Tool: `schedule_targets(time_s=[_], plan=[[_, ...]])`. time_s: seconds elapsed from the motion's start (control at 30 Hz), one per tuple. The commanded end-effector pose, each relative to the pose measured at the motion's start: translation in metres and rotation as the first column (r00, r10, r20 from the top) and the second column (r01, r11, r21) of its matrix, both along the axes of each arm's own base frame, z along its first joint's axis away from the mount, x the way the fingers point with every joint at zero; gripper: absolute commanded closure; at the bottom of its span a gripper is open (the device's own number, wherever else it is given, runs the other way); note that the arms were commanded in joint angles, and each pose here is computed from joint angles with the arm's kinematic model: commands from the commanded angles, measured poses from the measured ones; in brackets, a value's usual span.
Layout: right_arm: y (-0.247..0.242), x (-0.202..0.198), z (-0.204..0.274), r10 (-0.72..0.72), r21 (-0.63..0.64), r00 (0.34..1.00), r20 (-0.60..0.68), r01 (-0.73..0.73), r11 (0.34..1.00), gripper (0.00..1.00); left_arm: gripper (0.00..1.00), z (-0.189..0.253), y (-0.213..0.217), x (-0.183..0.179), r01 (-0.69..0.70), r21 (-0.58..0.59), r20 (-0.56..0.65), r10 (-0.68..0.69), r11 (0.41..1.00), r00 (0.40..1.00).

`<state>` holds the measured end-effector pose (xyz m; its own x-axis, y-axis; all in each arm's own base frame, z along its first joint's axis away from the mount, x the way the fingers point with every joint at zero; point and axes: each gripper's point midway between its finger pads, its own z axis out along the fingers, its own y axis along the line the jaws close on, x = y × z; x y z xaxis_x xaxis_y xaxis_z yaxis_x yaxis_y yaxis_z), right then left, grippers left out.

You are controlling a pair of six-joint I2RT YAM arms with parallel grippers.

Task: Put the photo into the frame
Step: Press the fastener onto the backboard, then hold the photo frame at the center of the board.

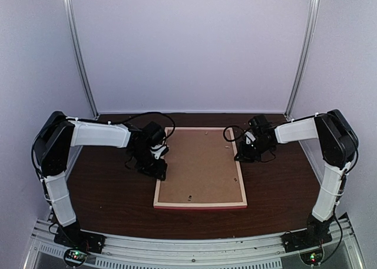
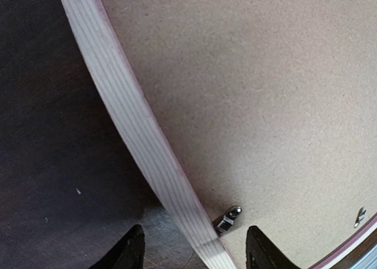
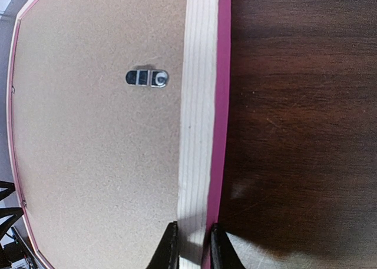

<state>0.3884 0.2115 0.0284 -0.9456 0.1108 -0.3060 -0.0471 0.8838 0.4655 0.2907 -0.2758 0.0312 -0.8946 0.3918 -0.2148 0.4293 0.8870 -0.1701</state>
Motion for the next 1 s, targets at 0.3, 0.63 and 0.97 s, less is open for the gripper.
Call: schedule_targets(time_s=[0.3, 0.63, 0.97], plan=[[-0.009, -0.032, -0.041, 0.048, -0.059, 0.988, -0.149, -0.058, 0.997, 1.0, 0.36, 0.011, -0.009, 0.05, -0.076, -0.036, 0.066, 0.078, 0.996, 0.995], [-0.008, -0.034, -0.04, 0.059, -0.056, 0.986, -0.154, -0.069, 0.996, 1.0, 0.5, 0.0, -0.004, 0.082, -0.141, -0.03, 0.065, 0.142, 0.99, 0.988], [-0.008, -0.034, -0.036, 0.062, -0.059, 0.987, -0.148, -0.071, 0.996, 0.89, 0.75, -0.007, -0.006, 0.08, -0.175, -0.049, 0.035, 0.177, 0.983, 0.984]])
